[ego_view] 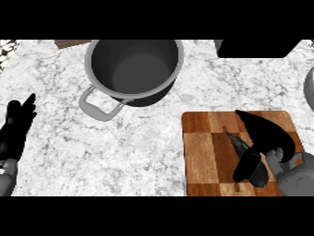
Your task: Pick the eggplant from the cutting board and place it in the pot
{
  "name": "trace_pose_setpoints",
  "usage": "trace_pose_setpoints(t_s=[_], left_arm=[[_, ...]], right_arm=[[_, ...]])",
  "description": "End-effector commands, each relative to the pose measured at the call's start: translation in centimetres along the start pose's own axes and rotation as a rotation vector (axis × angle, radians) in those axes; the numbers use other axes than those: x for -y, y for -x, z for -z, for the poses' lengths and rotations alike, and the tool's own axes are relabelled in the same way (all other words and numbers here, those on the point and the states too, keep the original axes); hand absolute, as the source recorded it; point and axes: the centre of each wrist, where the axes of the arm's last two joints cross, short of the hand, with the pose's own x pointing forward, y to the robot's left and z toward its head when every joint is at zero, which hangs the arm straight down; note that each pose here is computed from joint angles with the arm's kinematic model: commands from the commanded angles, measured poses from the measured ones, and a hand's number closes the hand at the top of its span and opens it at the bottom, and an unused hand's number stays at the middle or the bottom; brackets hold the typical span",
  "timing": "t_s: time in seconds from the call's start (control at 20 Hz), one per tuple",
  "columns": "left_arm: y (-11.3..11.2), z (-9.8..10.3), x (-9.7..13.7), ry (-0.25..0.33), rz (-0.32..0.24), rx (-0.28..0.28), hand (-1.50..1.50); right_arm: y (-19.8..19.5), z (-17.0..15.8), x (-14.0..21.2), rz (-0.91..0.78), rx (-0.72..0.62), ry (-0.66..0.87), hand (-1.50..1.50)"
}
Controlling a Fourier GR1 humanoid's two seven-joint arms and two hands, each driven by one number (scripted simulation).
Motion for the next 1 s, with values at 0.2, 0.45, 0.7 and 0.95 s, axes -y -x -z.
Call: trace_pose_setpoints(t_s=[0.2,0.45,0.7,0.95], left_arm=[[0.6,0.0,1.9,-0.007,0.008,-0.003,0.00],[-0.5,0.1,-1.5,-0.005,-0.004,0.009,0.00],[0.2,0.8,-0.7,0.005,0.008,-0.006,0.00],[0.6,0.4,-2.0,0.001,0.005,0.013,0.00]], right_arm=[[0.9,1.0,-0.5,-0.067,-0.160,0.004,-1.50],[-0.3,1.9,-0.6,-0.058,-0.216,-0.045,-1.50],[-0.9,3.6,-2.3,-0.030,-0.206,-0.053,-1.50],[1.1,4.4,-4.9,-0.034,-0.227,-0.082,-1.50]])
